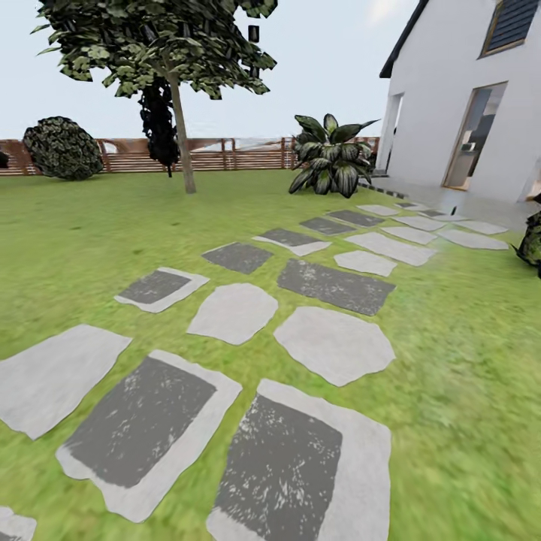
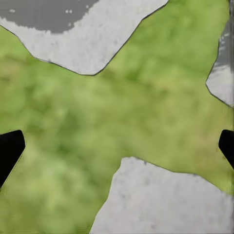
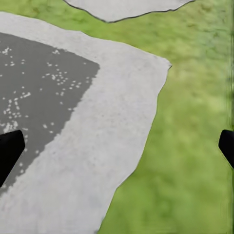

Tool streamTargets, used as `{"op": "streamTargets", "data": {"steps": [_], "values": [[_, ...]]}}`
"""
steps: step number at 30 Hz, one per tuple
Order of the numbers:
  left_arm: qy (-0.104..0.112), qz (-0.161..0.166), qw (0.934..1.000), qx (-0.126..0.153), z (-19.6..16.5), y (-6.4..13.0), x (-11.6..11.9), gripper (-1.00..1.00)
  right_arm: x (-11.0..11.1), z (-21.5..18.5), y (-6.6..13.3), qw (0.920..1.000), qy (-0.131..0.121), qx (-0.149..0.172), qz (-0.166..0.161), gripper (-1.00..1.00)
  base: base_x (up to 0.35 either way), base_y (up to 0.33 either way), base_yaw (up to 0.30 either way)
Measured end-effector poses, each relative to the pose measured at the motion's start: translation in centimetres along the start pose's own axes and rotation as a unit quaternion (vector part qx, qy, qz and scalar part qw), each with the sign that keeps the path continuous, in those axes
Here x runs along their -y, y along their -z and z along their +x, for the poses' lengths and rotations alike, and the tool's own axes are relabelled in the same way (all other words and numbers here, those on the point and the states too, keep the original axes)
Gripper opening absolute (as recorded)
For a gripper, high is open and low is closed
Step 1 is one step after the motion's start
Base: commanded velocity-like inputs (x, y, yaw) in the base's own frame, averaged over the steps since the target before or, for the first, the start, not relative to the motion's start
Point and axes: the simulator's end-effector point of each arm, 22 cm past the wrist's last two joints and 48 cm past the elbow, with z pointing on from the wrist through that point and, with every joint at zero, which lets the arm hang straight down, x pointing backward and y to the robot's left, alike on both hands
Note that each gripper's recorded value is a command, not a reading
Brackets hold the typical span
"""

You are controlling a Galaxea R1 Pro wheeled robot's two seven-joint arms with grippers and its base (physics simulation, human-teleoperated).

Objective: In the garden, pick up the pesticide atomizer on the floor and spray pesticide onto both trees until each tree trunk is fully covered.

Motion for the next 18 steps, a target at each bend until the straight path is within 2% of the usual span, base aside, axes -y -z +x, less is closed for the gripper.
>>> {"op": "streamTargets", "data": {"steps": [11, 18], "values": [[0.0, 0.0, 1.0, 0.0, 0.0, 0.0, 0.04, 1.0, -0.01, 0.0, -0.01, 1.0, 0.0, 0.0, 0.0, 1.0, 0.339, 0.0, -0.25], [0.0, 0.0, 1.0, 0.0, 0.0, 0.0, 0.03, 1.0, -0.01, 0.0, -0.01, 1.0, 0.0, 0.0, 0.0, 1.0, 0.339, 0.0, -0.05]]}}
